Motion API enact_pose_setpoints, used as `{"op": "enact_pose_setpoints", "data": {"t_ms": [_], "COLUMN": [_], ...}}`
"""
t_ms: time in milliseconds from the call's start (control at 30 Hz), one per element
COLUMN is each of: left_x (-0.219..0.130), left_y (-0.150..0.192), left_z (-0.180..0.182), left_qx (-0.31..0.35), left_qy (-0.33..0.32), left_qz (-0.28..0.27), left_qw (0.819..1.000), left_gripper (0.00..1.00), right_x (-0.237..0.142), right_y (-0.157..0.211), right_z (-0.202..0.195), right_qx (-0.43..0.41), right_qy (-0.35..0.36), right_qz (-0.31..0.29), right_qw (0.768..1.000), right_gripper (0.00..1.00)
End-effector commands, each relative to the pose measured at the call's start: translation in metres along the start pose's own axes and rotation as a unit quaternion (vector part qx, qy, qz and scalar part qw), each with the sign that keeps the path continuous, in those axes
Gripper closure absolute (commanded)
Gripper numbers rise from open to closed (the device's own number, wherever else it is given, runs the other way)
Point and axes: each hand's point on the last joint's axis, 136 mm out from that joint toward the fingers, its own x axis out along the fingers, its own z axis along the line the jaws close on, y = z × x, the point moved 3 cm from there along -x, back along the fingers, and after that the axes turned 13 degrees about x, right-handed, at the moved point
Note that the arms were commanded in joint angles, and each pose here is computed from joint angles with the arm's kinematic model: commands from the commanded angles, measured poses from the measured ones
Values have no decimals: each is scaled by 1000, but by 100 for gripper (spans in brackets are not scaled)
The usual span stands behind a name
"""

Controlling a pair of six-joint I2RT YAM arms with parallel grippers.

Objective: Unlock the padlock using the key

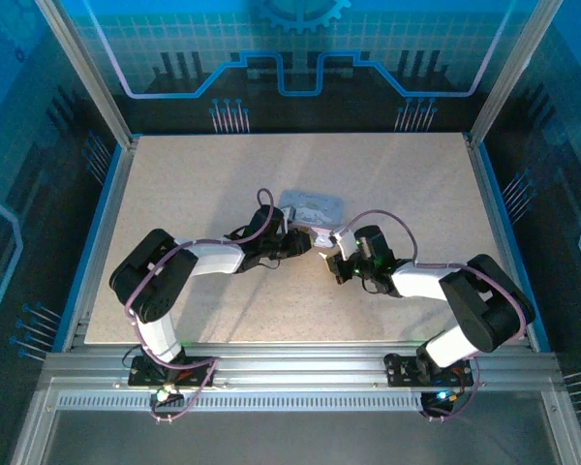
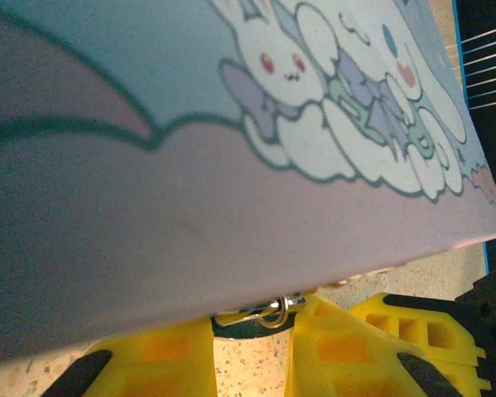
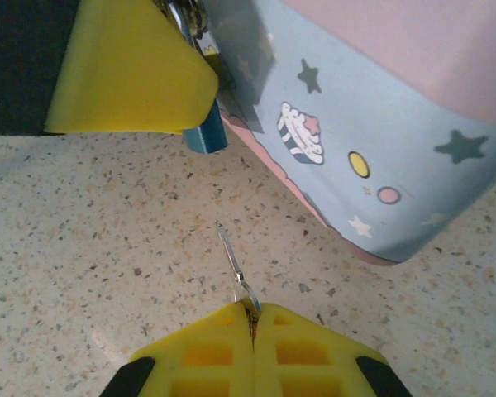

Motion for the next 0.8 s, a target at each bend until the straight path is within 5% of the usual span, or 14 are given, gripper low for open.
{"op": "enact_pose_setpoints", "data": {"t_ms": [0,767], "left_x": [-3,-3], "left_y": [-17,-28], "left_z": [-21,-34], "left_qx": [7,-16], "left_qy": [24,39], "left_qz": [-14,-14], "left_qw": [1000,999], "left_gripper": [92,92], "right_x": [-2,-12], "right_y": [-9,-10], "right_z": [4,4], "right_qx": [-22,-13], "right_qy": [1,8], "right_qz": [-21,-60], "right_qw": [1000,998], "right_gripper": [100,100]}}
